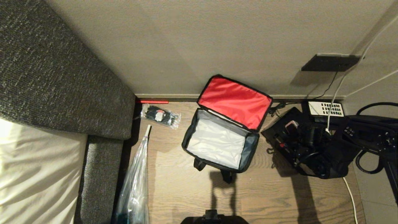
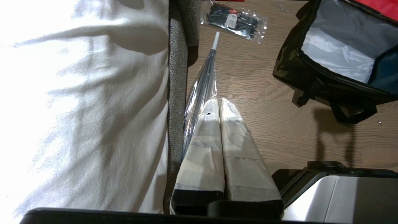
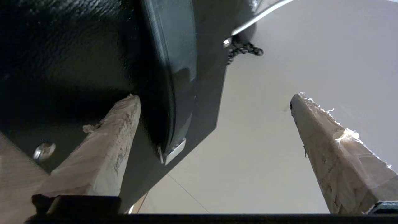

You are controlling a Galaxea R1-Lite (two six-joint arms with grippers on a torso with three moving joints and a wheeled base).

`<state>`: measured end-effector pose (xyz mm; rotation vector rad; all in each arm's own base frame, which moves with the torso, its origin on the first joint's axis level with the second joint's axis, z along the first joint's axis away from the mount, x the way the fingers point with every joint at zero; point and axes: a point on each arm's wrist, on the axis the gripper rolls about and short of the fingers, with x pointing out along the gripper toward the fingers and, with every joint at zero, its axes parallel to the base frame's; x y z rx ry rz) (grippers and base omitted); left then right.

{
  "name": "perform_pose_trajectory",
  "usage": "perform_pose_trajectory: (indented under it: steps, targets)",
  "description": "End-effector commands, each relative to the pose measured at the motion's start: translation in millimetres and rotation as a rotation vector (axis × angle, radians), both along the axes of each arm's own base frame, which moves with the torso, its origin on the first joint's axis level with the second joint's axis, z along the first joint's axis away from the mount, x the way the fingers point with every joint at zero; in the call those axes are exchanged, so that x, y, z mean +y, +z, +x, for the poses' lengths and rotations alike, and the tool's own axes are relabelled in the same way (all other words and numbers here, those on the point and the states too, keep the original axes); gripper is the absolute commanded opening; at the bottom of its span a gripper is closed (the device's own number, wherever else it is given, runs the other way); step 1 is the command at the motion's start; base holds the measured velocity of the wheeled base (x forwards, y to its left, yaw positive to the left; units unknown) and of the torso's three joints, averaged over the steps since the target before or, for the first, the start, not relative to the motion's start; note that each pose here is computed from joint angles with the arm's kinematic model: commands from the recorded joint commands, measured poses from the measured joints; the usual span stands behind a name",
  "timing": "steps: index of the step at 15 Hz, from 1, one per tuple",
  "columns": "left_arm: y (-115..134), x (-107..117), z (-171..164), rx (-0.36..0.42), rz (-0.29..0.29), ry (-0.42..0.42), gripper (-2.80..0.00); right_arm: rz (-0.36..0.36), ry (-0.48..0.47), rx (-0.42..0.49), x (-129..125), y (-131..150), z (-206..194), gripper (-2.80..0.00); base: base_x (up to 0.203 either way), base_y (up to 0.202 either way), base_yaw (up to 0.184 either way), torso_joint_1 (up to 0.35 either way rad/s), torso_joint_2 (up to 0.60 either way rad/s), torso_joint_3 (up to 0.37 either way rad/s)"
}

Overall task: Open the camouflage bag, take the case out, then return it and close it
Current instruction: Grip the handle again

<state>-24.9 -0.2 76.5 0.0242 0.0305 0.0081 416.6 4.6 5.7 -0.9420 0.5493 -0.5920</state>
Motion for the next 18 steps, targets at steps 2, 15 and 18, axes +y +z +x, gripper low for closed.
perform_pose_trajectory:
  steps: [2, 15, 18]
  targets:
    - [0.3, 0.0, 0.0, 0.000, 0.000, 0.001, -2.80, -0.003, -0.009, -0.047, -1.4, -2.8, 10.1, 0.00, 0.000, 0.000, 0.000, 0.000, 0.00, 0.000]
    - [0.3, 0.0, 0.0, 0.000, -0.001, 0.001, -2.80, -0.009, -0.051, -0.108, -11.0, 3.2, 18.3, -2.80, 0.000, 0.000, 0.000, 0.000, 0.00, 0.000]
    - [0.3, 0.0, 0.0, 0.000, 0.000, 0.001, -2.80, -0.010, -0.053, -0.107, -11.1, 3.2, 18.3, -2.80, 0.000, 0.000, 0.000, 0.000, 0.00, 0.000]
